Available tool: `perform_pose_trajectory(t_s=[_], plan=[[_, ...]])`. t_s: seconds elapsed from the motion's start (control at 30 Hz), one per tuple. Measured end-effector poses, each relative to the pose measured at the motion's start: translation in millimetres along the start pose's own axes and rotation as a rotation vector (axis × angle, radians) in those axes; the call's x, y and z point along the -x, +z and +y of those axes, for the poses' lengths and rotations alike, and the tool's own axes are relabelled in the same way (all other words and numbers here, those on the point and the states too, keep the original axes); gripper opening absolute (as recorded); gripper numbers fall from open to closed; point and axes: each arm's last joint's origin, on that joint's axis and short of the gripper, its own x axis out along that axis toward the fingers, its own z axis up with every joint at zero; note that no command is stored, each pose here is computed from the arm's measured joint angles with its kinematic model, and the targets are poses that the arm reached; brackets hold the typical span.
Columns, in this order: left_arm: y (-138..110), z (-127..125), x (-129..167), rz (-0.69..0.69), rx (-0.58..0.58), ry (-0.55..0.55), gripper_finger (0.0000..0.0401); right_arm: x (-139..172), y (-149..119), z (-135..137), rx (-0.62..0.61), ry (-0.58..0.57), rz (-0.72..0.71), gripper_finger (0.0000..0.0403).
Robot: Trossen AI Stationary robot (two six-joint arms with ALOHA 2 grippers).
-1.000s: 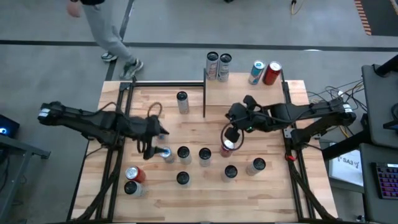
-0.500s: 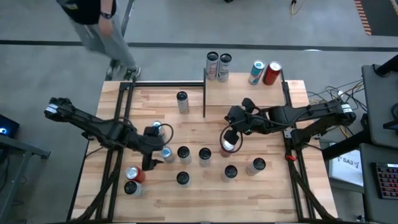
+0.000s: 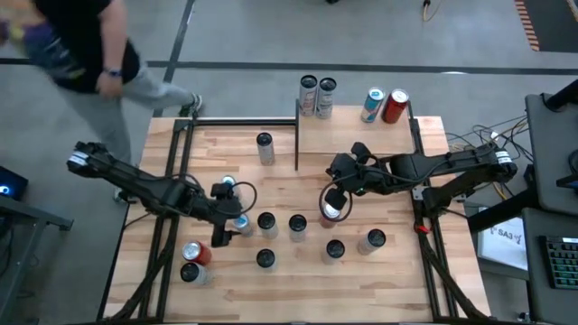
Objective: Place canned beverage on shelf
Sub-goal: Put the bottom blue soda can on the shelf aligned with the blue soda can
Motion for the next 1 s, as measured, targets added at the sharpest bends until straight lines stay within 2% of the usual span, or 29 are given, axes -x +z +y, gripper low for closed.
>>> perform_pose_trajectory(t_s=[0.73, 0.87, 1.0], plan=[[0, -6, -27, 0.079, 0.013, 0.031, 0.0369, -3, -2, 1, -0.003, 0.002, -0.004, 0.0012], [0, -6, -27, 0.079, 0.044, 0.032, 0.0349, -3, -3, 1, -0.001, 0.001, -0.002, 0.0012], [1, -6, -25, 0.068, 0.060, 0.028, 0.0306, -3, -2, 1, -0.004, 0.003, -0.006, 0.0012]])
